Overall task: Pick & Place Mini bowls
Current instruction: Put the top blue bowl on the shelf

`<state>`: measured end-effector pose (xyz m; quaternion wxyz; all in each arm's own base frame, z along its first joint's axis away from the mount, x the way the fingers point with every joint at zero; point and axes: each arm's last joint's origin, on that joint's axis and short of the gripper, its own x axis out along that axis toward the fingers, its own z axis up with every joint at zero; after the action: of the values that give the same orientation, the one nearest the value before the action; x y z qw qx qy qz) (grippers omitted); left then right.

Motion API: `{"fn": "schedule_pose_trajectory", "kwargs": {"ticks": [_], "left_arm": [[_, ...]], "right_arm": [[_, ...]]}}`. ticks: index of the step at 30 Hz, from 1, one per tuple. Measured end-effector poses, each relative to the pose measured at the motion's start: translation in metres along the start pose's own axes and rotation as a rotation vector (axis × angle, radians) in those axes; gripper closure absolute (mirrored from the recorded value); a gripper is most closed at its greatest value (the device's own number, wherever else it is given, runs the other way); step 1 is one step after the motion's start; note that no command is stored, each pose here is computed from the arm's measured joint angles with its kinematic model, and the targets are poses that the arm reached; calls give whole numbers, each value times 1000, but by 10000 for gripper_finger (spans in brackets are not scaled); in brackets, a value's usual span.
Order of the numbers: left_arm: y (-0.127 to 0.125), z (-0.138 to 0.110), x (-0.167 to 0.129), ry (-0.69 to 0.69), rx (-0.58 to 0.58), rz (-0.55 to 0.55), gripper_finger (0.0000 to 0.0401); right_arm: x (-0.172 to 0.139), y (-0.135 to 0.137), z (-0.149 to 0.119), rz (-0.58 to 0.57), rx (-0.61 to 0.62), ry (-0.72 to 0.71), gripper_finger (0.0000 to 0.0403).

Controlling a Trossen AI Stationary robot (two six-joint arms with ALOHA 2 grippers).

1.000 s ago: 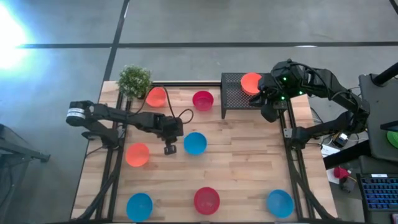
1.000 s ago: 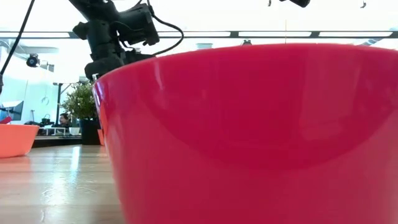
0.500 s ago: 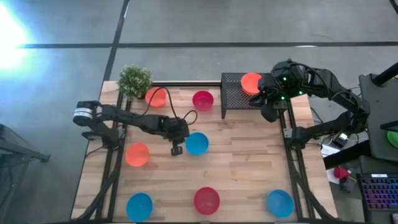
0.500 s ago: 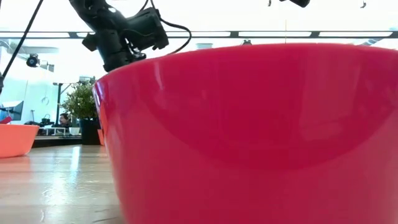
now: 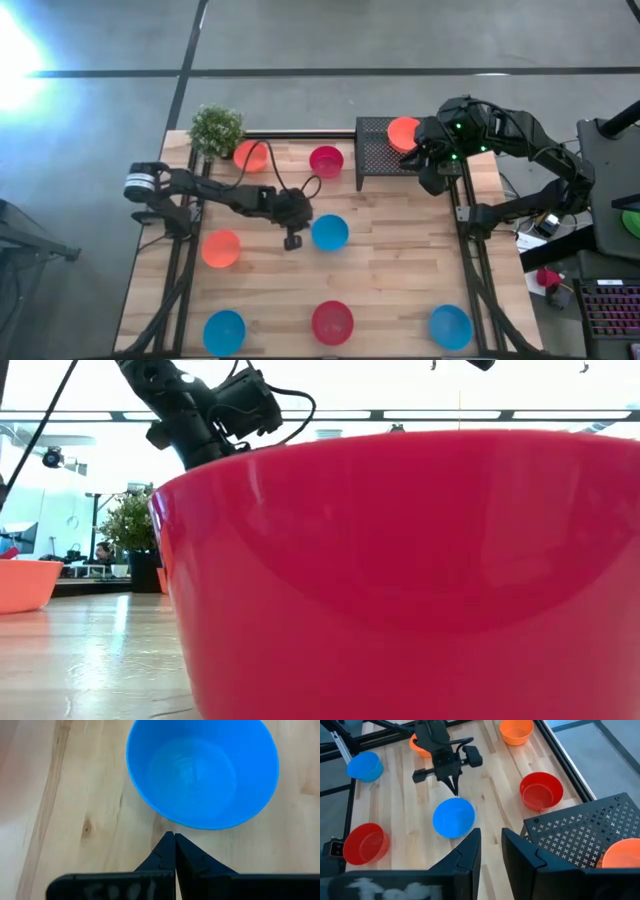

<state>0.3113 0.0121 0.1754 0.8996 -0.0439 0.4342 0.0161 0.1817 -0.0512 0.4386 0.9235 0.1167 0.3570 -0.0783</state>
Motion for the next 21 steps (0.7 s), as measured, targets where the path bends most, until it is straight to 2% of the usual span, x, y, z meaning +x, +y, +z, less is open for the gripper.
{"fn": "schedule_pose_trajectory", "kwargs": {"ticks": [10, 15, 21], "left_arm": [[-1, 0, -20, 73, -15, 4, 401], [-1, -7, -14, 86, -20, 3, 401], [-3, -1, -2, 10, -17, -7, 401]], "right_arm": [[0, 0, 0, 0, 4, 0, 340], [0, 0, 0, 0, 4, -1, 336], [0, 0, 0, 0, 5, -2, 329]]}}
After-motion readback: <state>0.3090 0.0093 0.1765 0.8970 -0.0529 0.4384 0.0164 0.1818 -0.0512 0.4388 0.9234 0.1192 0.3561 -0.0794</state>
